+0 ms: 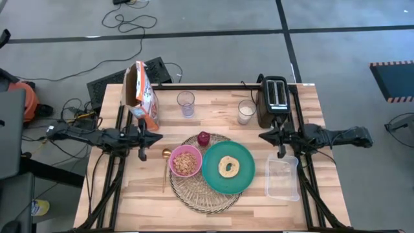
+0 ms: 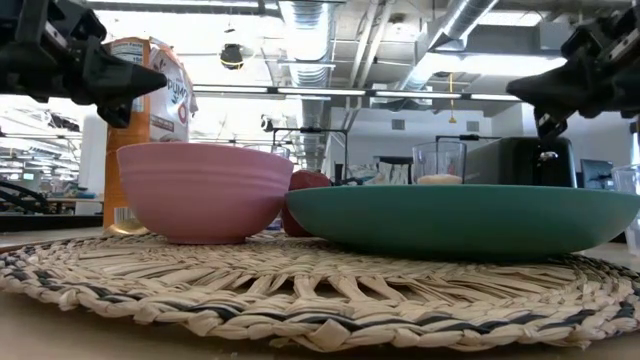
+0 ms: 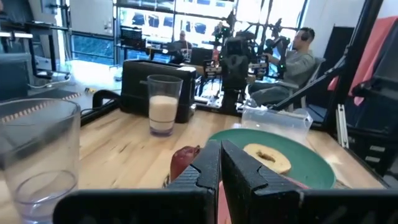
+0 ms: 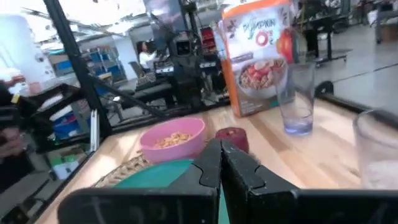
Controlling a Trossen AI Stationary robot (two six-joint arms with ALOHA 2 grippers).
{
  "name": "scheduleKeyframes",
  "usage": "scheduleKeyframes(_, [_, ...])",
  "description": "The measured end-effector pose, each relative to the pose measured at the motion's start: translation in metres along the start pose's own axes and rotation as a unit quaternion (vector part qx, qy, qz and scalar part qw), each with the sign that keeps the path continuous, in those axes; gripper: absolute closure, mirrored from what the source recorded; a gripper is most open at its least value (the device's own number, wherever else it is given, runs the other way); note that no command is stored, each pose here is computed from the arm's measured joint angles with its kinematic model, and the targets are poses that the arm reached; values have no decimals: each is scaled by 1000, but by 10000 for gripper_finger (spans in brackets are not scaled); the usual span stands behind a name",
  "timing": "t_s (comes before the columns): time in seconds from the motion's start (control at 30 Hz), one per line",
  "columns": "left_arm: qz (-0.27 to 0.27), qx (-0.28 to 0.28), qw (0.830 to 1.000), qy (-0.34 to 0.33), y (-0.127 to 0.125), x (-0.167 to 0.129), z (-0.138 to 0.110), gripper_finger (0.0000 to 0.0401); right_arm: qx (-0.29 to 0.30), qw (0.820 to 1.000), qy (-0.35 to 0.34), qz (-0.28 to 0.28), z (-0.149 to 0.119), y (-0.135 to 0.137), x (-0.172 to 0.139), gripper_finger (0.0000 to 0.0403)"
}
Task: Arrange a breakfast setting
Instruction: Return to Home Position
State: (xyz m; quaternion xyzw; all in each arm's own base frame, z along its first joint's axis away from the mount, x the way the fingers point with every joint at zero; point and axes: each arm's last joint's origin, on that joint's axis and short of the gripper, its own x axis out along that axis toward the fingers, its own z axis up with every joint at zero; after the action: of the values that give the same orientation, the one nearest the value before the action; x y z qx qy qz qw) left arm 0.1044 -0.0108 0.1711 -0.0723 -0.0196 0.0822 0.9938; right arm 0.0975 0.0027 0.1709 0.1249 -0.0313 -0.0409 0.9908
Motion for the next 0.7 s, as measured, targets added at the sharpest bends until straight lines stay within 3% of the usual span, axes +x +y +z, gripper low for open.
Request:
scheduleKeyframes(0.47, [-51, 48, 998, -10, 0, -9, 1, 401, 11, 1000, 16, 10, -3, 1, 1, 359])
scheduleKeyframes(0.7, [-49, 19, 999, -6, 0, -8, 1, 401, 11, 1000, 16, 10, -3, 1, 1, 359])
